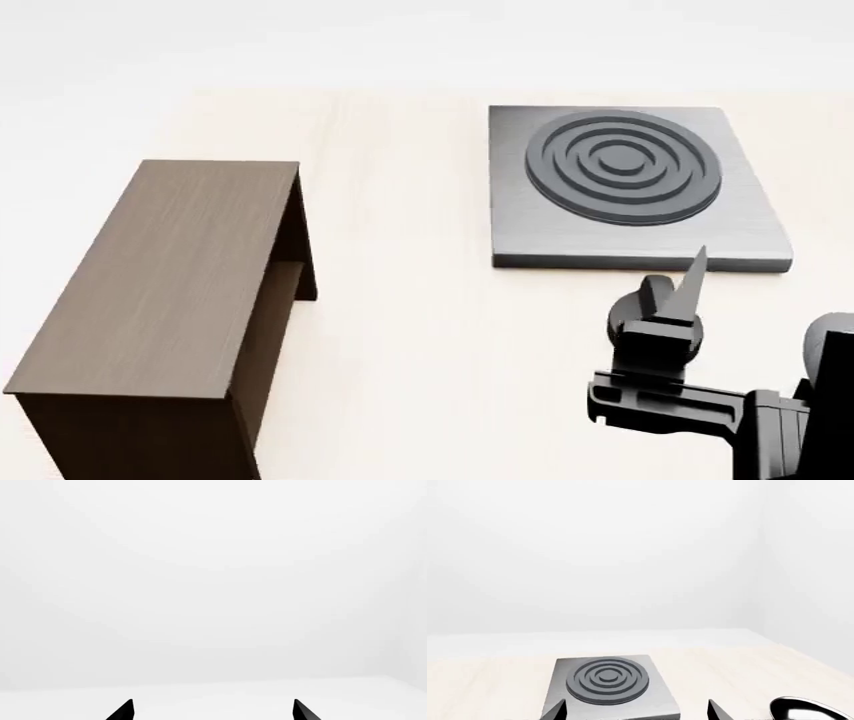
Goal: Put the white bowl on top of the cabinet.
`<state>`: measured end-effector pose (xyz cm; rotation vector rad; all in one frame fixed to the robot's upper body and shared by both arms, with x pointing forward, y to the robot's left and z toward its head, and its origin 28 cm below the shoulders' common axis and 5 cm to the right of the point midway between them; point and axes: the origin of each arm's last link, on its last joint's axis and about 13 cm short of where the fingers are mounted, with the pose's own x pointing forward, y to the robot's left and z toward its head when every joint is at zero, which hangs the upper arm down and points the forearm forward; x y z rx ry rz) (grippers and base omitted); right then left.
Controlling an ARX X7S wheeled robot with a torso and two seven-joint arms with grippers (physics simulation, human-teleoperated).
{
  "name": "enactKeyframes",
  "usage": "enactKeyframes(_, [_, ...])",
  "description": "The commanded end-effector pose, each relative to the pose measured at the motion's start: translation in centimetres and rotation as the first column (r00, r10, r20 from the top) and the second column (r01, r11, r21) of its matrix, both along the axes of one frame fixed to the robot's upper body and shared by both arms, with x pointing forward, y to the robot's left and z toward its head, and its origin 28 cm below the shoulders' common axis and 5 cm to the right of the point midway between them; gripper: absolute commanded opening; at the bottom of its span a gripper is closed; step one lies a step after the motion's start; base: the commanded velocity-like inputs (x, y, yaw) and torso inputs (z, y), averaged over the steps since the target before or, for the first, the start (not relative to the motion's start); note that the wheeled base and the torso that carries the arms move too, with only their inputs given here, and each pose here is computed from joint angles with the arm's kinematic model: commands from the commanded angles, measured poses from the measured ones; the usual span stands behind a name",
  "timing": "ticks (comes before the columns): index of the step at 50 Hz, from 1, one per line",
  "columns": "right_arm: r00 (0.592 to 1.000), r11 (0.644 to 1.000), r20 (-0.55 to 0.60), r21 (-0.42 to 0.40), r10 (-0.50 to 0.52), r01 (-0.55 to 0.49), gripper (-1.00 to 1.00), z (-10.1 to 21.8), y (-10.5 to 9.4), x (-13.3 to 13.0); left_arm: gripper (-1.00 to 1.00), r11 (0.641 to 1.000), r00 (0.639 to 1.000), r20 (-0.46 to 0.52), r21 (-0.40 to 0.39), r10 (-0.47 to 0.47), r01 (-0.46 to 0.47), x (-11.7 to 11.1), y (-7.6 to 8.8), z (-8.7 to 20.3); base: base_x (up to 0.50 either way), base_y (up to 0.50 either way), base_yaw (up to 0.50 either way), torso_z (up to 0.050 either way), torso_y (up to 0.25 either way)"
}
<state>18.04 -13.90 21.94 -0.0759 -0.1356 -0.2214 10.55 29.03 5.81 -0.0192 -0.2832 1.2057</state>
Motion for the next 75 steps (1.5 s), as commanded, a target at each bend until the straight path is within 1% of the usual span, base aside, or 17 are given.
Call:
enactKeyframes(1, [1.000, 1.000, -0.002, -0.008, -0.001, 0.001, 1.00, -0.2, 0.0, -0.1, 1.00, 1.000, 1.000, 0.000, 0.002, 0.001, -0.001, 0.0, 0.0, 0.0, 0.00, 0.50, 0.00, 0.000, 0.000])
enactKeyframes(5, [1.000, 1.000, -0.003, 0.002, -0.008, 0.008, 1.00, -0.2, -0.1, -0.1, 1.00, 1.000, 1.000, 0.001, 0.002, 0.001, -0.001, 0.0, 0.0, 0.0, 0.00, 0.50, 0.00, 0.000, 0.000])
enactKeyframes(8, [1.000, 0.999, -0.009, 0.034, -0.012, 0.012, 1.00, -0.2, -0.2, 0.0, 1.00, 1.000, 1.000, 0.000, 0.001, 0.000, 0.000, 0.0, 0.0, 0.0, 0.00, 0.00, 0.00, 0.000, 0.000])
enactKeyframes(12, [1.000, 0.999, -0.012, 0.036, -0.021, 0.021, 1.00, -0.2, -0.2, 0.0, 1.00, 1.000, 1.000, 0.000, 0.001, 0.001, -0.001, -0.1, 0.0, 0.0, 0.00, 0.00, 0.00, 0.000, 0.000])
enactKeyframes(18, [1.000, 0.998, 0.014, 0.055, 0.003, -0.004, 1.00, -0.2, -0.3, -0.3, 1.00, 1.000, 1.000, 0.000, 0.001, 0.001, -0.001, -0.1, 0.0, 0.0, 0.07, 0.00, 0.00, 0.000, 0.000])
enactKeyframes(30, [1.000, 0.999, -0.011, 0.042, -0.001, 0.002, 1.00, -0.5, -0.2, -0.2, 1.00, 1.000, 1.000, 0.001, 0.002, -0.003, 0.003, 0.0, 0.0, 0.0, 0.50, 0.00, 0.00, 0.000, 0.000])
enactKeyframes(35, [1.000, 0.999, -0.020, 0.042, -0.008, 0.009, 1.00, -0.4, -0.2, -0.1, 1.00, 1.000, 1.000, 0.001, 0.001, -0.002, 0.002, -0.1, 0.0, 0.0, 0.04, 0.00, 0.00, 0.000, 0.003])
enactKeyframes(39, [0.999, 0.999, -0.030, 0.046, -0.026, 0.027, 1.00, -0.5, -0.3, 0.0, 1.00, 1.000, 1.000, 0.000, 0.000, -0.003, 0.003, 0.0, 0.0, 0.0, 0.00, 0.00, 0.00, 0.000, 0.000])
enactKeyframes(43, [0.995, 0.993, -0.042, 0.068, -0.093, 0.095, 1.00, -0.2, -0.6, 0.5, 1.00, 1.000, 1.000, 0.000, -0.003, -0.005, 0.005, 0.0, 0.0, -0.1, 0.00, 0.00, 0.00, 0.000, 0.000])
enactKeyframes(50, [0.988, 0.986, -0.064, 0.074, -0.144, 0.148, 1.00, 0.3, -0.8, 1.1, 1.00, 1.000, 1.000, -0.001, -0.008, -0.005, 0.005, 0.1, 0.0, -0.2, 0.00, 0.00, 0.00, 0.000, 0.000])
enactKeyframes(57, [0.958, 0.952, -0.088, 0.120, -0.273, 0.282, 1.00, 1.3, -1.8, 1.7, 1.00, 1.000, 1.000, 0.000, -0.014, -0.004, 0.004, 0.1, 0.1, -0.3, 0.00, 0.00, 0.00, 0.000, 0.000])
enactKeyframes(61, [0.927, 0.922, -0.129, 0.123, -0.352, 0.367, 1.00, 1.6, -2.4, 1.8, 1.00, 1.000, 1.000, 0.000, -0.015, -0.003, 0.003, 0.1, 0.1, -0.3, 0.00, 0.00, 0.00, 0.000, 0.000])
enactKeyframes(62, [0.909, 0.906, -0.148, 0.117, -0.390, 0.407, 1.00, 1.7, -2.6, 1.9, 1.00, 1.000, 1.000, 0.000, -0.016, -0.004, 0.004, 0.1, 0.1, -0.4, 0.00, 0.00, 0.00, 0.000, 0.000])
enactKeyframes(65, [0.899, 0.897, -0.164, 0.117, -0.407, 0.427, 1.00, 1.6, -2.9, 1.9, 1.00, 1.000, 1.000, 0.000, -0.016, -0.003, 0.003, 0.1, 0.1, -0.4, 0.00, 0.00, 0.00, 0.000, 0.000])
enactKeyframes(66, [0.883, 0.882, -0.172, 0.114, -0.436, 0.457, 1.00, 1.6, -3.1, 1.9, 1.00, 1.000, 1.000, 0.000, -0.016, -0.001, 0.001, 0.1, 0.1, -0.4, 0.00, 0.00, 0.00, 0.000, 0.000])
enactKeyframes(70, [0.862, 0.859, -0.189, 0.126, -0.471, 0.497, 1.00, 1.8, -3.5, 1.8, 1.00, 1.000, 1.000, 0.000, -0.016, -0.002, 0.002, 0.1, 0.1, -0.4, 0.00, 0.00, 0.00, 0.000, 0.000])
enactKeyframes(75, [0.818, 0.816, -0.229, 0.131, -0.528, 0.563, 1.00, 2.0, -4.0, 1.5, 1.00, 1.000, 1.000, -0.001, -0.017, -0.002, 0.002, 0.1, 0.1, -0.4, 0.00, 0.00, 0.00, 0.000, 0.000])
